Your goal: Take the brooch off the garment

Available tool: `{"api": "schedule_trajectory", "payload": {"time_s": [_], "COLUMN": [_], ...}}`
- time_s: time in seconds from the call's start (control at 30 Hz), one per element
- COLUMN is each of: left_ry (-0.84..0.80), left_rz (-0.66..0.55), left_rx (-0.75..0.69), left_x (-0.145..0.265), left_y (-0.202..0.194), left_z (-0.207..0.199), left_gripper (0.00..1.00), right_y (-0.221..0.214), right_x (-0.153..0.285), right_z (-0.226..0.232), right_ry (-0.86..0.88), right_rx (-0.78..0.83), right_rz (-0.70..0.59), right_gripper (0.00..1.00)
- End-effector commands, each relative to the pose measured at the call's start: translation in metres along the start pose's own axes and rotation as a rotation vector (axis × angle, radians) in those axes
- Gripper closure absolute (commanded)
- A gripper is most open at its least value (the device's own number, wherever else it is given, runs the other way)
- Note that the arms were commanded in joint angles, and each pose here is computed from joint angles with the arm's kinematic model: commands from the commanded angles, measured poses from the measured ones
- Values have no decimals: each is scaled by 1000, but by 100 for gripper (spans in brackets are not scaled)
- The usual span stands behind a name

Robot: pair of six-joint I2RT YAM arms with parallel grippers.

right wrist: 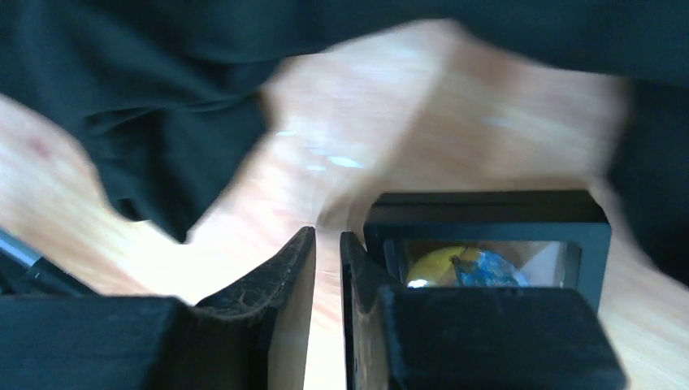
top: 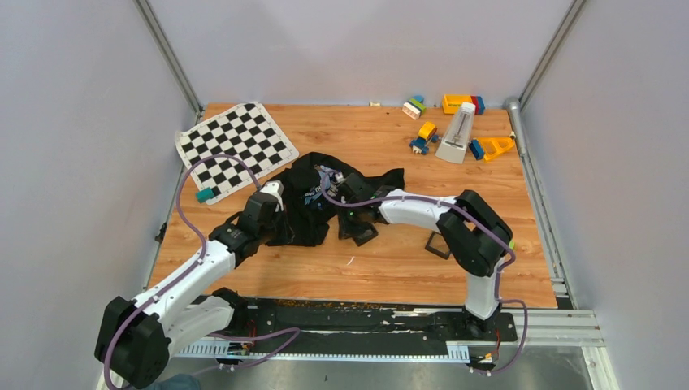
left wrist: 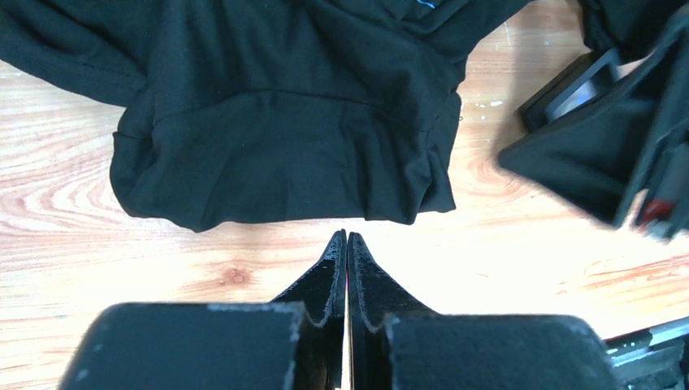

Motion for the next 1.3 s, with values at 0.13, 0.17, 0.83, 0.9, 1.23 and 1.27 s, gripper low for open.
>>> {"api": "schedule_trajectory", "payload": {"time_s": [0.13,0.17,0.83,0.9,1.23,1.27], "left_ry": [-17,-15,351,394,600,594], "left_rz": [-6,-5,-525,-603,-847,-863], "left_rx": [5,6,-66,-89,-175,-172], "left_x": [-6,-6,44,44,16,7], "left_y": [3,3,93,98,88,85], "left_z": [-1,-1,42,55,106,110], "left_gripper": [96,96,3,1,0,0], "right_y": [17,16,70,66,30,27], "right_x": [51,56,229,231,194,194], "right_z": [-124,-138,-189,-200,-248,-254], "right_ry": [-168,-182,-257,-321,-451,-451], "right_rx": [-232,-255,-341,-311,-110,-122], "right_rz": [-138,-143,-953,-1081,-1134,-1142], "right_gripper": [81,80,5,0,6,7]}}
Point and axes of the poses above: each gripper's point midway between its finger pads, its own x axis back along the fingers, its own z axis along the line the jaws close on, y = z × x, the point moved 7 cm from there along x, back along the fingers, and after that the axes turned 3 degrees about -x, right-handed, at the moved point
